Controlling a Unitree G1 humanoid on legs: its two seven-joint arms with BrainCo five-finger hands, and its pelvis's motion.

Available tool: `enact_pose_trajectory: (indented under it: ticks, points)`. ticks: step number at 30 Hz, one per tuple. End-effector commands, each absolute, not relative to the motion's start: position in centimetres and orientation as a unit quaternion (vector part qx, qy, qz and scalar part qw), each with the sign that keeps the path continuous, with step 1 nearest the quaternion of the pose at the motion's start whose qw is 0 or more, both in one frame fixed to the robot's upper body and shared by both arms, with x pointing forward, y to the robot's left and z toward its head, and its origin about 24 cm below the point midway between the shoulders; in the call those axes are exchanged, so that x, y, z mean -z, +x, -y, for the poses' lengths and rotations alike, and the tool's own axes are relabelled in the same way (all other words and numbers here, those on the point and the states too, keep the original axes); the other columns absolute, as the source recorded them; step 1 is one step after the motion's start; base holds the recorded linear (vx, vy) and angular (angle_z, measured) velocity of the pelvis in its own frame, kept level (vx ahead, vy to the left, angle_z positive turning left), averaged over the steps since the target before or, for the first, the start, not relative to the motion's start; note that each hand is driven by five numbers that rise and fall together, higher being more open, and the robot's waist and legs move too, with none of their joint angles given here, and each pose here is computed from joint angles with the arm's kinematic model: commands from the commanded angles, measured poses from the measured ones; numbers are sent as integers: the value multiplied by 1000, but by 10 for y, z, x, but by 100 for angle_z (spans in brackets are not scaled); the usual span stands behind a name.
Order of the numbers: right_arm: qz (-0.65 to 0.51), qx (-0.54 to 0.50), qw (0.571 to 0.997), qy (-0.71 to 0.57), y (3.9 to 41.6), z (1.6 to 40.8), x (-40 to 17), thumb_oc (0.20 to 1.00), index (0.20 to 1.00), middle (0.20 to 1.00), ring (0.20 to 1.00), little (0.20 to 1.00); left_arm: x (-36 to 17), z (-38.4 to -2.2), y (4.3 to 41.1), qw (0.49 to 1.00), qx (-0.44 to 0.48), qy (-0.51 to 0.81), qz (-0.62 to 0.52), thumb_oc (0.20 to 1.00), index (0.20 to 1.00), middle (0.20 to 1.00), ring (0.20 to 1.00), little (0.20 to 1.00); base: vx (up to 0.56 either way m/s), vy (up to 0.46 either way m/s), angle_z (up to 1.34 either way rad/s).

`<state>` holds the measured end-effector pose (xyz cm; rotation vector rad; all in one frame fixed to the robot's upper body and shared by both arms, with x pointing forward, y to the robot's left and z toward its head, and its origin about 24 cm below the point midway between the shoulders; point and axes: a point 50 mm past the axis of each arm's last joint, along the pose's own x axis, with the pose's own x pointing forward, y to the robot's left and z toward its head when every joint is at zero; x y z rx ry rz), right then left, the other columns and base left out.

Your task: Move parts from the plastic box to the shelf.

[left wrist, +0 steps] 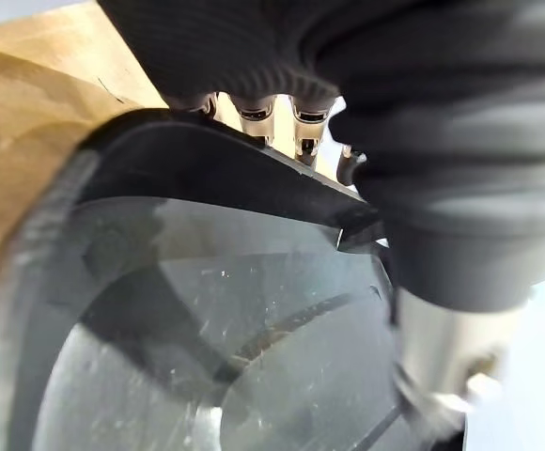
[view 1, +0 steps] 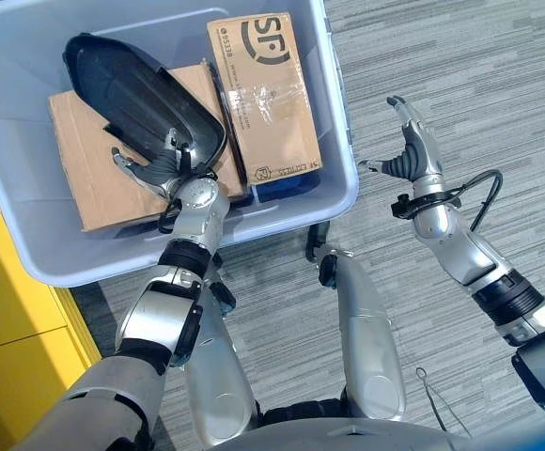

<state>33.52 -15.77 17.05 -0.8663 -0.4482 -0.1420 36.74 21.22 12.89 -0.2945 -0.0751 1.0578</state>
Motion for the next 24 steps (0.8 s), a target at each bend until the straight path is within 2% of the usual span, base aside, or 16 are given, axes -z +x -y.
enact_pose_trajectory:
  ticks: [1, 5, 13, 21, 24]
  points:
    - [261, 93, 874, -400, 332, 163, -196, 1000, 1000, 1000, 1000, 1000, -75, -178, 376, 914, -324, -214, -118, 200, 200, 200, 200, 200, 0, 0, 0]
    - [271, 96, 864, -413, 332, 164, -203, 1000, 1000, 1000, 1000, 1000, -75, -184, 376, 905, -336, -229, -126, 200, 200, 200, 200, 200, -2, -8, 0]
    - [271, 129, 854, -425, 330, 184, -218, 1000, 1000, 1000, 1000, 1000, -70, -212, 375, 848, -393, -314, -165, 200, 200, 200, 200, 200, -8, -58, -5]
    - [278, 127, 851, -428, 327, 186, -227, 1000, 1000, 1000, 1000, 1000, -74, -220, 376, 849, -400, -297, -174, 200, 200, 200, 200, 200, -14, -39, -8]
    - [279, 120, 854, -422, 328, 184, -226, 1000, 1000, 1000, 1000, 1000, -80, -218, 380, 868, -386, -275, -147, 200, 200, 200, 200, 200, -28, -22, 38]
